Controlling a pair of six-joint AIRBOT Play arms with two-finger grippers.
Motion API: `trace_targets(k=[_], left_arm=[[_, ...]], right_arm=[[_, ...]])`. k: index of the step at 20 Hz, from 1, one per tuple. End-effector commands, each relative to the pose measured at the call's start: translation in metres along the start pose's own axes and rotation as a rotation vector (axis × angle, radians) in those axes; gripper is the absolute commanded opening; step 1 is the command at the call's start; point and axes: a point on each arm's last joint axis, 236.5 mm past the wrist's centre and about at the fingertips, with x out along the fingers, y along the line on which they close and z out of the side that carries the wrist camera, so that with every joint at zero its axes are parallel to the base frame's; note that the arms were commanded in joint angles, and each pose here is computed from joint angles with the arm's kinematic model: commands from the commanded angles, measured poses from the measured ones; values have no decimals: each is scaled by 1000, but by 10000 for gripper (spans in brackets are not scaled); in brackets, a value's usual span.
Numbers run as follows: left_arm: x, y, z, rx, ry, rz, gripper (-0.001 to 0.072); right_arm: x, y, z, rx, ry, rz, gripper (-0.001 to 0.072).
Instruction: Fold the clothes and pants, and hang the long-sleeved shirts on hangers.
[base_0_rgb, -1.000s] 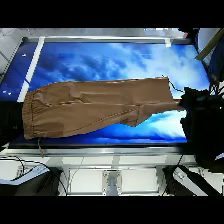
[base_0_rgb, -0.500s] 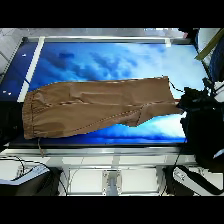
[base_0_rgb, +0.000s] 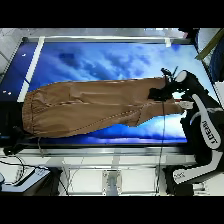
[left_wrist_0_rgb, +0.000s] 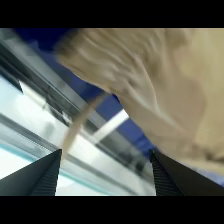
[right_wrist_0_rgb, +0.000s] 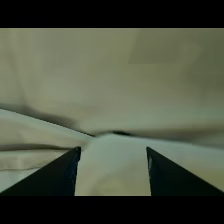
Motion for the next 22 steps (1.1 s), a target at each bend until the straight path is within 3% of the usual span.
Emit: trace_targets(k=[1, 6, 8, 10, 11, 13, 22], left_arm=[[22, -1, 5, 0, -33, 49, 641], [20, 11, 40, -128, -193, 84, 640], [22, 3, 52, -168, -247, 34, 639], [23, -1, 55, -170, -260, 14, 594], [23, -1, 54, -170, -259, 14, 484], [23, 0, 54, -157, -259, 19, 38], [23, 2, 53, -150, -256, 29, 24]], right_arm=[[2, 11, 12, -70, 14, -28, 454], [-18, 19, 28, -64, -21, -22, 453], [-19, 20, 22, -51, 5, -21, 454], [-19, 13, 16, -51, 30, -47, 453], [-20, 9, 16, -45, 31, -65, 453], [-19, 6, 16, -44, 32, -75, 453], [2, -19, -46, -65, 339, -157, 454]])
